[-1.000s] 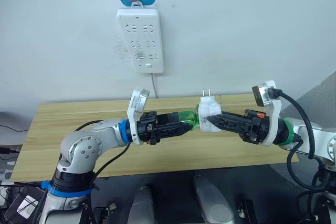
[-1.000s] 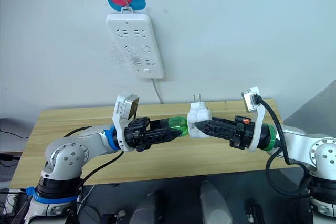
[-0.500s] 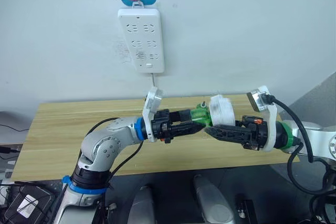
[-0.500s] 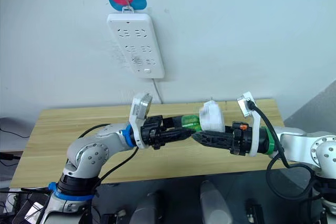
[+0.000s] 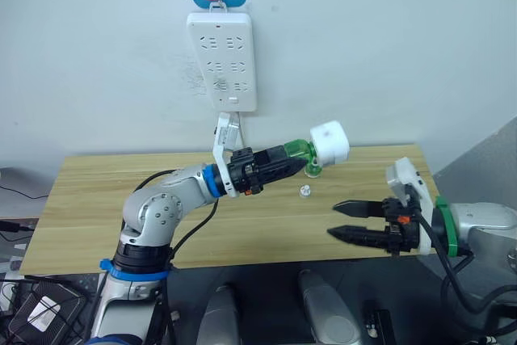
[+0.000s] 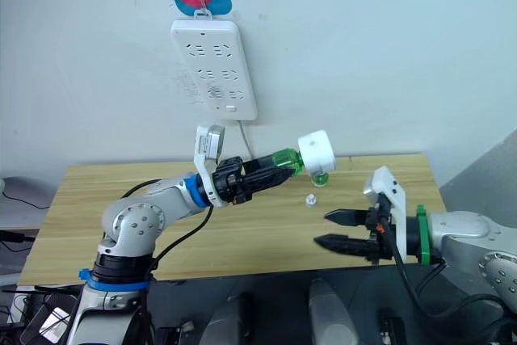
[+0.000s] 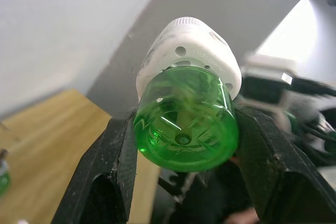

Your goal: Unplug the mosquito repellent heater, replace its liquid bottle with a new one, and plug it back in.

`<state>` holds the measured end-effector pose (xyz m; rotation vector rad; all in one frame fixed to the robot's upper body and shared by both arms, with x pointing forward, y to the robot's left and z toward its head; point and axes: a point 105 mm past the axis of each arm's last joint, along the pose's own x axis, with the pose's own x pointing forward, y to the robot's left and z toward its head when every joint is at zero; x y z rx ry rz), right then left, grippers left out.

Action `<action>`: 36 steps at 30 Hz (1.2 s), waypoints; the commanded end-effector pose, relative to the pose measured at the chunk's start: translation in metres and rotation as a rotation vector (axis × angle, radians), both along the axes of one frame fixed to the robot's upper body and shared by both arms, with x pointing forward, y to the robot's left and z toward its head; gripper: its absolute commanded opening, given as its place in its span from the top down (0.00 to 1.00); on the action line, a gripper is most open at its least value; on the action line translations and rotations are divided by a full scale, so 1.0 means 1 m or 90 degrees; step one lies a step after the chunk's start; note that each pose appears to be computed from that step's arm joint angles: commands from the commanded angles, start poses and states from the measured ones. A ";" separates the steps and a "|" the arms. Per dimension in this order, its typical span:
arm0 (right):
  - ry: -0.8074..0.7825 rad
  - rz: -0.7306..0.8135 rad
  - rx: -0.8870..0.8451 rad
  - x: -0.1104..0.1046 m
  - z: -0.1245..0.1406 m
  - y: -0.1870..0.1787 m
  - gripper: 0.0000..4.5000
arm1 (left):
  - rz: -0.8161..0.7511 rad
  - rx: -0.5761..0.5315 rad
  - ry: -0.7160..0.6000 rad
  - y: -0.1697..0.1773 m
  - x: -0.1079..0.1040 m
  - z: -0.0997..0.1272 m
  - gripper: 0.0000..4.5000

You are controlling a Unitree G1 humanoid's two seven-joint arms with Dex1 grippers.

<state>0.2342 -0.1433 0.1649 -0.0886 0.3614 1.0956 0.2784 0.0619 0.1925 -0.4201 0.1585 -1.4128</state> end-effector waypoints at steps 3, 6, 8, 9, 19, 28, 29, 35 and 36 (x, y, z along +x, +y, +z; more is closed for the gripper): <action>-0.084 -0.047 -0.015 0.033 0.019 -0.028 0.87 | -0.136 0.040 -0.011 0.007 -0.036 0.004 0.48; -0.113 -0.036 0.013 0.048 0.028 -0.020 1.00 | -0.169 0.056 -0.014 0.007 -0.043 0.004 0.48; -0.116 0.001 0.021 0.049 0.028 -0.005 1.00 | -0.181 0.050 -0.014 0.004 -0.045 0.006 0.48; -0.111 0.031 0.024 0.046 0.027 0.006 1.00 | -0.179 0.044 -0.015 0.002 -0.044 0.007 0.48; -0.043 0.168 0.080 0.006 0.026 0.052 1.00 | -0.066 0.009 0.000 0.004 -0.016 0.009 0.48; -0.021 0.169 0.112 -0.006 0.044 0.053 1.00 | 0.023 0.122 -0.093 0.006 0.009 -0.020 0.48; -0.025 0.160 0.121 -0.003 0.047 0.053 1.00 | 0.009 0.129 -0.102 0.004 0.005 -0.022 0.48; -0.065 0.093 0.138 0.020 0.055 0.053 1.00 | -0.096 0.120 -0.105 -0.009 -0.026 -0.024 0.48; -0.070 0.087 0.138 0.022 0.055 0.053 1.00 | -0.094 0.111 -0.097 -0.009 -0.026 -0.022 0.48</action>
